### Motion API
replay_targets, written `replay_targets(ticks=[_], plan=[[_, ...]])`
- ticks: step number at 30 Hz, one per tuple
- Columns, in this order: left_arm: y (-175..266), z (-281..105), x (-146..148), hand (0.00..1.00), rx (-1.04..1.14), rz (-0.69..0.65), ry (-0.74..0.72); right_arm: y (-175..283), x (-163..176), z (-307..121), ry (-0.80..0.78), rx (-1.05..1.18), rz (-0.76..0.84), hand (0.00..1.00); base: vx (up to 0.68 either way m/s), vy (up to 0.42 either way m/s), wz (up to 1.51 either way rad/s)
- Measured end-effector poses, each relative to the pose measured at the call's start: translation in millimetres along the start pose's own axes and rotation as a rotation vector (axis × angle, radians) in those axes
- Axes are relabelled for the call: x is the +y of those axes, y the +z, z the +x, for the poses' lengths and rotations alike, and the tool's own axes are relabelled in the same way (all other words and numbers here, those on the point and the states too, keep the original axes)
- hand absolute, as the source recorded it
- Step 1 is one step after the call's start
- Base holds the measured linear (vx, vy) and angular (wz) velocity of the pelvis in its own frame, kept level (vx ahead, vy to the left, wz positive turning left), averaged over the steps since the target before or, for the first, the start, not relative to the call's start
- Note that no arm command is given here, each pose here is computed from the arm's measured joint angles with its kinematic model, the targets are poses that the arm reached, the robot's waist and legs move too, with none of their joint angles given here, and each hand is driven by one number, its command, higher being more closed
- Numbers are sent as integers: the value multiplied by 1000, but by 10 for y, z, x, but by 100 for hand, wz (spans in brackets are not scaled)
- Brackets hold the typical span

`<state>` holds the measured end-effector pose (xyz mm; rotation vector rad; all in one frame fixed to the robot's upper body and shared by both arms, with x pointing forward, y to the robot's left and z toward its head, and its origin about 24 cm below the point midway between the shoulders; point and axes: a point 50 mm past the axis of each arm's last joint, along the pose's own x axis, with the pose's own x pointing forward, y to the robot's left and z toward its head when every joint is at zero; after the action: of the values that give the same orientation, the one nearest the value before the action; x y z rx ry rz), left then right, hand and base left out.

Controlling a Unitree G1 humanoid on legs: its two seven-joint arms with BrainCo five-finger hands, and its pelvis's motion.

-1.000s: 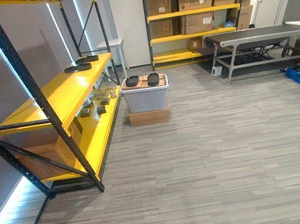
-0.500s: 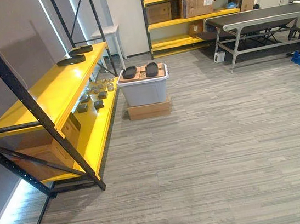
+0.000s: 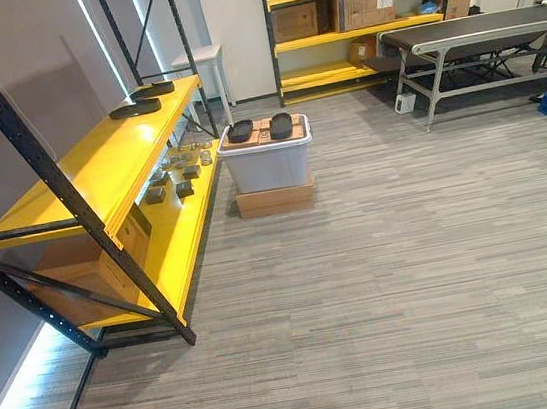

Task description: Walk over and take plastic housings, then place them on the shelf

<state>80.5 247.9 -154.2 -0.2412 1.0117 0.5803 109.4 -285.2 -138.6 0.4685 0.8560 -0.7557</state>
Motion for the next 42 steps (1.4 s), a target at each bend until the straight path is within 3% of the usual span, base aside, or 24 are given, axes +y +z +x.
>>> replay_targets(ticks=[8,14,17,19,22,30,36,42], plan=[[56,12,-122,0,-13,95,-47,-147,135,-21,44,35,-83,0,15,26,-5],[531,98,-246,0,-128,164,-79,-354,232,-62,79,95,-117,0,302,-65,28],[592,102,-309,0,-149,184,-96,-414,91,-85,36,112,-79,0,638,-295,53],[483,88,-316,0,-125,100,-84,-431,-15,-98,-6,113,-20,0,729,-283,10],[352,55,-181,0,-107,-23,-39,-452,24,-115,16,105,-66,0,763,-221,-15],[-278,-107,17,0,48,-104,12,-85,452,-13,126,-2,-116,0,565,140,-80],[-222,-81,8,0,41,-84,4,-281,300,-47,93,64,-130,0,707,317,25],[145,19,-74,0,-43,-21,-33,-619,60,-156,45,161,-130,0,669,40,49]])
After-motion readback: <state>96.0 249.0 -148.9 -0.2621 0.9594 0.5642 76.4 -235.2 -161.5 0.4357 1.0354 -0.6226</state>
